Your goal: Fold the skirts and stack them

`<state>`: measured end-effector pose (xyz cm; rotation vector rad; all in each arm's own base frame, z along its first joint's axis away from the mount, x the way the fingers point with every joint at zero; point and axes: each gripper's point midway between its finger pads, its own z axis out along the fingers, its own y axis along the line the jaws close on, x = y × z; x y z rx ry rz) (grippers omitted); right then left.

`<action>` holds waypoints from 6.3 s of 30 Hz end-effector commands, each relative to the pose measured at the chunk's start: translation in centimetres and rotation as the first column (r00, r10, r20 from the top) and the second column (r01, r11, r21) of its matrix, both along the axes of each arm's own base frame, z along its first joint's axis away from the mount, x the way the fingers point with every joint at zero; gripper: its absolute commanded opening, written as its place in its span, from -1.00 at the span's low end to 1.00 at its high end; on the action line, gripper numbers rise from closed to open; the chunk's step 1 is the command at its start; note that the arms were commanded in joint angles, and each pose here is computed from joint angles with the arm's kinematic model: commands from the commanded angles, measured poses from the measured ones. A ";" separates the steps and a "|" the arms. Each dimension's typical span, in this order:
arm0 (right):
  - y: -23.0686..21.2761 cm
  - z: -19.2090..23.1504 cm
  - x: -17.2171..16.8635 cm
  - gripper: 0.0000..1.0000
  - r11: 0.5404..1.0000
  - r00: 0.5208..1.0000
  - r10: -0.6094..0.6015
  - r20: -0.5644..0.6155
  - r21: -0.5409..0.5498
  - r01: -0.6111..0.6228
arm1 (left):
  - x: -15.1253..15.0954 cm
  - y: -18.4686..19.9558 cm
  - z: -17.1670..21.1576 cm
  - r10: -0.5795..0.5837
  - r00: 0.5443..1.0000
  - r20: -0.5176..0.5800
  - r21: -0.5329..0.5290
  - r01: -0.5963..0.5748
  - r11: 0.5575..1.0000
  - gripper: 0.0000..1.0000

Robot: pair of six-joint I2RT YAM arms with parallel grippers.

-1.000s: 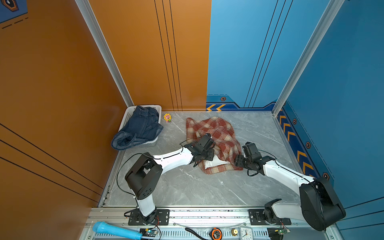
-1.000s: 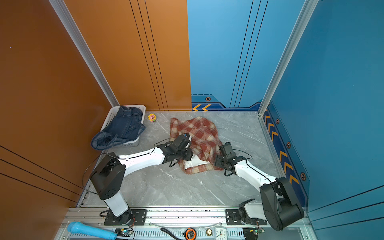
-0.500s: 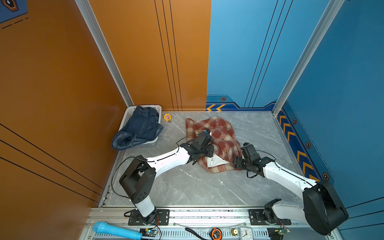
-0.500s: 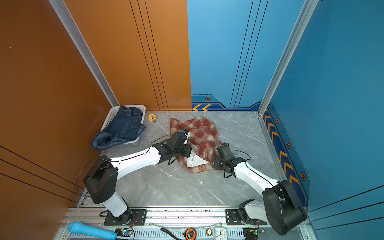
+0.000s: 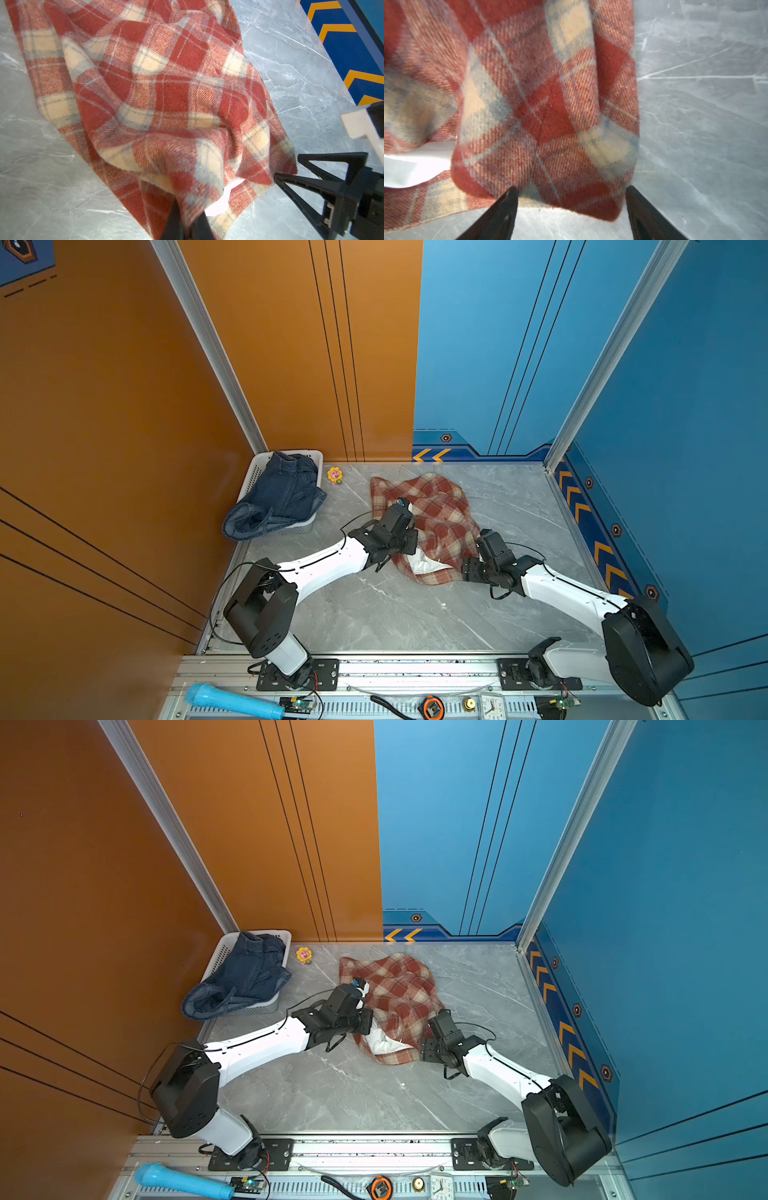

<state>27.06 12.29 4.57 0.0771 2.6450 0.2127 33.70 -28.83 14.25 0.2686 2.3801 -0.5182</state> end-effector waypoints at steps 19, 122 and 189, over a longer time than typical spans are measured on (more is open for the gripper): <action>-0.6 2.5 4.9 -1.00 0.994 0.993 -0.102 0.058 0.037 0.100 | 0.6 4.9 6.2 0.132 0.984 0.117 -0.098 -0.121 0.988 -1.00; -11.9 0.4 -0.8 -1.00 0.872 0.875 -0.464 -0.141 0.104 0.479 | 4.5 3.5 -6.7 0.083 0.954 -0.288 0.063 -0.068 0.996 0.45; 17.4 15.2 23.8 -0.02 0.945 0.970 -0.133 0.205 0.321 0.062 | 2.7 5.1 -13.8 0.122 0.908 -0.401 0.039 -0.117 0.992 -1.00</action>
